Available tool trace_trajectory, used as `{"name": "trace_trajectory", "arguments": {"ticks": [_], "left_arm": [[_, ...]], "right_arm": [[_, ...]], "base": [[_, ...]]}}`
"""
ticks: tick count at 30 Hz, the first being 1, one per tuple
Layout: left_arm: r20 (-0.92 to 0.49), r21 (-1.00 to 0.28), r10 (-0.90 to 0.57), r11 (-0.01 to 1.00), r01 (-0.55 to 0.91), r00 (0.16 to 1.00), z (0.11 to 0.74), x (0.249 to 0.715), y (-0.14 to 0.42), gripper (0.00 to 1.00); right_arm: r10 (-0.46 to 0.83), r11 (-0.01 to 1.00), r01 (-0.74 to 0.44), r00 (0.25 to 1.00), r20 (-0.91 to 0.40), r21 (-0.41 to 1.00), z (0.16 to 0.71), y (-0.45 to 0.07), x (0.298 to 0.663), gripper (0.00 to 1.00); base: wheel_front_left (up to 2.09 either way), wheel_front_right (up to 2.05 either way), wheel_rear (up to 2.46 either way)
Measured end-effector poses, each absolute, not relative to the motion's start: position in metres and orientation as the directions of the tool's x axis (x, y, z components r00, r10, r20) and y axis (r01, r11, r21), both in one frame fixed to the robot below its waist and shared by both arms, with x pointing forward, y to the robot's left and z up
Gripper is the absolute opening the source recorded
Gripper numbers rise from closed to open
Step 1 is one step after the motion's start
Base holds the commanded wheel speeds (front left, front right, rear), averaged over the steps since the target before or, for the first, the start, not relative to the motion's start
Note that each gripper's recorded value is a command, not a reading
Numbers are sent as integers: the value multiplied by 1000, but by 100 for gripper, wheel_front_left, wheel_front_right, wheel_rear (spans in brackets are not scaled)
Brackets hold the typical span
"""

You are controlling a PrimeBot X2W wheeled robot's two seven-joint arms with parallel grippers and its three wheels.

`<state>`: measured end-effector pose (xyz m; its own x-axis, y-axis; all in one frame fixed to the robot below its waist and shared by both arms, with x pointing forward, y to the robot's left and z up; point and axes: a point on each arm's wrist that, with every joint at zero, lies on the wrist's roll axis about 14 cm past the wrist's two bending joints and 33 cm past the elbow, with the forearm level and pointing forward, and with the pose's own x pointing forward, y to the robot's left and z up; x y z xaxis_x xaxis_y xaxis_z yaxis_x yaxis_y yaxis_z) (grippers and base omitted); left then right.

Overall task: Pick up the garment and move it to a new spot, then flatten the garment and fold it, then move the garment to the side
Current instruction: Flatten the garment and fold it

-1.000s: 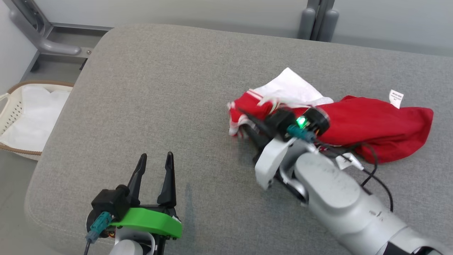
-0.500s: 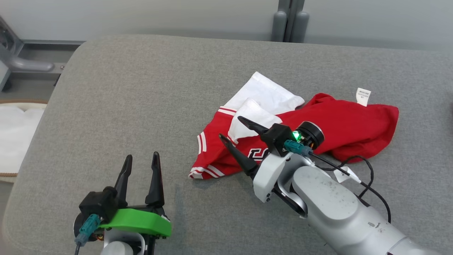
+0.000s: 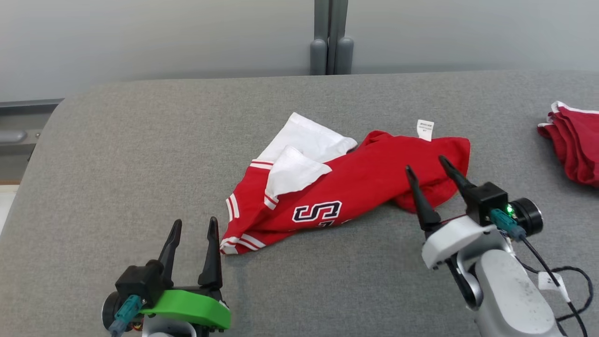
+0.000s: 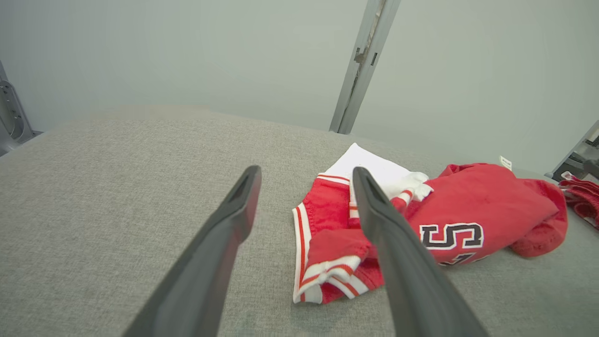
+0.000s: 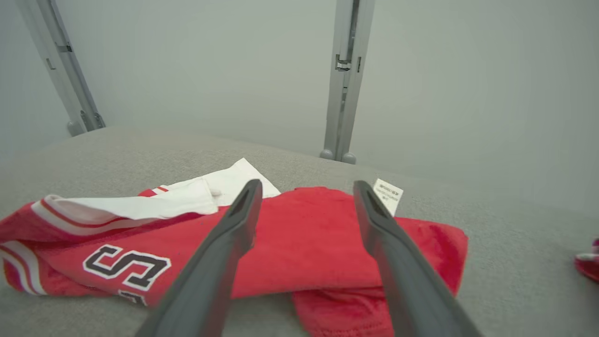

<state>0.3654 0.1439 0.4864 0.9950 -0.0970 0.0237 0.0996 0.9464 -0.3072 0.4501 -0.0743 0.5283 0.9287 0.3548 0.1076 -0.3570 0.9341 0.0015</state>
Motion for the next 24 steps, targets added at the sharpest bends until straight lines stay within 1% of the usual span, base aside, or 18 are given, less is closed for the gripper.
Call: {"name": "trace_trajectory", "arguments": {"ticks": [6,9,11,14,18,20,24], "left_arm": [[29,-300,-167,939,168,986,488,365,123,100],[14,-265,-219,940,215,976,483,364,108,100],[13,-229,-279,934,274,960,483,368,94,100],[-10,-156,-380,914,374,925,484,378,70,100],[-70,-67,-476,879,472,876,480,396,46,100],[-114,-18,-501,864,502,858,473,404,41,100],[-248,117,-517,823,555,819,443,418,47,100]], "right_arm": [[178,983,-182,979,101,32,519,-139,427,100],[110,991,-116,989,98,59,516,-161,417,100],[78,994,-85,993,93,71,513,-172,410,100],[57,995,-64,994,93,70,513,-180,407,100],[49,996,-55,995,89,67,511,-183,408,100],[46,997,-52,995,92,64,511,-184,411,100],[42,997,-47,995,88,64,510,-186,416,100]], "base": [[0,0,0],[0,0,0],[0,0,0],[0,0,0],[0,0,0],[0,0,0],[0,0,0]]}}
